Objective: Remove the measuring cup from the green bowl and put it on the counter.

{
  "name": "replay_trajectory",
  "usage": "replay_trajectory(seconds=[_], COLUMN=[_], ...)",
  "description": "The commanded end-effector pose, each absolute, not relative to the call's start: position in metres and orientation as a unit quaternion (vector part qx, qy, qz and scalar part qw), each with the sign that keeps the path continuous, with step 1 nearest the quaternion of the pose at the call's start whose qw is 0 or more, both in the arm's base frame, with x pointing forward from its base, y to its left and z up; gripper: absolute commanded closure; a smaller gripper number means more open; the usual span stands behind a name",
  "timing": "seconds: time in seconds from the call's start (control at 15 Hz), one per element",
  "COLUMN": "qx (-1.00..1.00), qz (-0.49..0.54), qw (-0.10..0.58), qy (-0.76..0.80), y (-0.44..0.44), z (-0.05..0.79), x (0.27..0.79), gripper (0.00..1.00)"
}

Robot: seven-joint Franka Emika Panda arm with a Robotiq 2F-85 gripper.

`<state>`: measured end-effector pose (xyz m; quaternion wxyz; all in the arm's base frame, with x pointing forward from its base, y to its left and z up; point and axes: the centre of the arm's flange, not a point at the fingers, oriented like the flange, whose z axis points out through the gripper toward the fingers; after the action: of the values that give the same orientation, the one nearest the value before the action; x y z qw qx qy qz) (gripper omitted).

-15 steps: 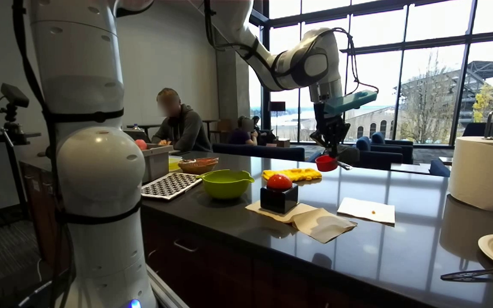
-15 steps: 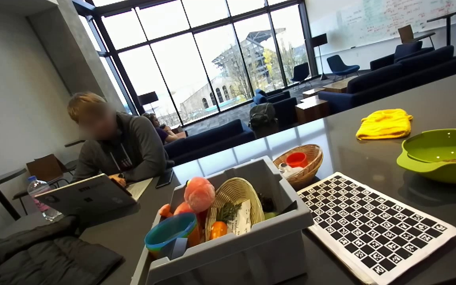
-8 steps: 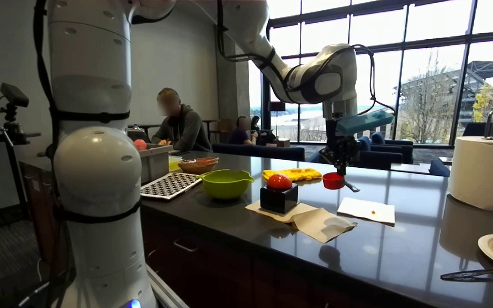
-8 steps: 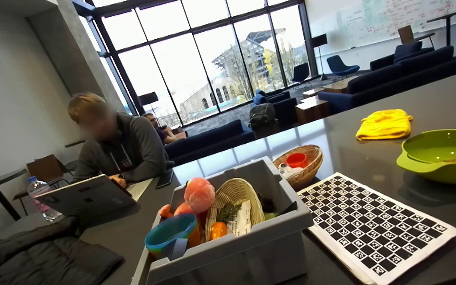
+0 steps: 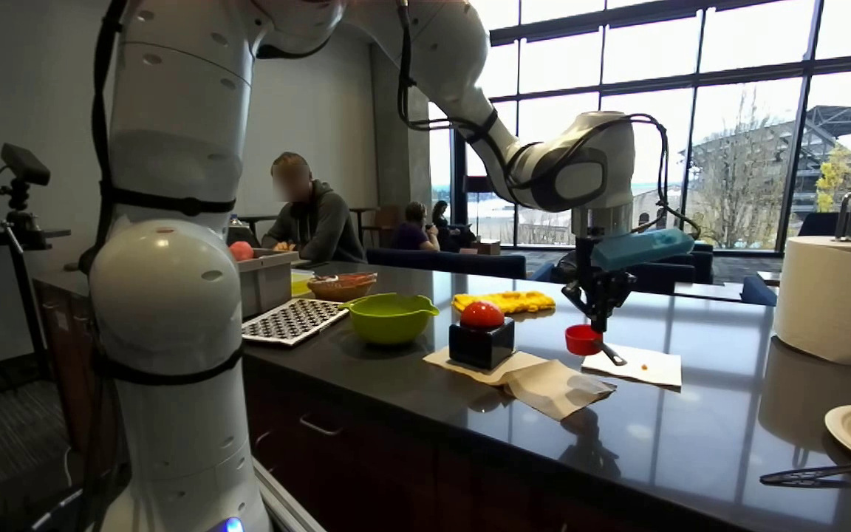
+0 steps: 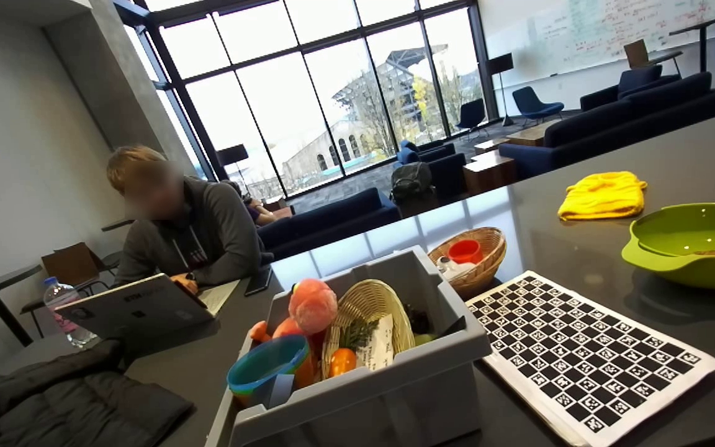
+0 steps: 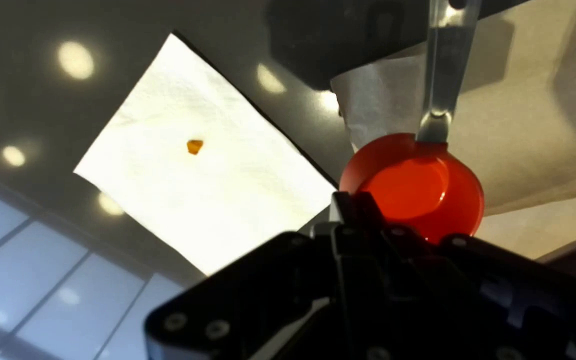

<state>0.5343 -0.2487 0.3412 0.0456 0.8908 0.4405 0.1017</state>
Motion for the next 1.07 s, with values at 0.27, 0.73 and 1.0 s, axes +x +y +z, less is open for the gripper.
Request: replay_trajectory(seconds=[0.27, 0.73, 1.0], qx=[0.901, 0.905, 0.902], qz=[0.120, 0.110, 0.110], qw=[0.026, 0.009, 0.013], qy=[0.415, 0.410, 0.417], y=[-0.255, -0.256, -0.251], z=[0.302, 0.280, 0.288], x=[0.544, 0.541, 0.542], gripper=[0.99, 0.71, 0.53])
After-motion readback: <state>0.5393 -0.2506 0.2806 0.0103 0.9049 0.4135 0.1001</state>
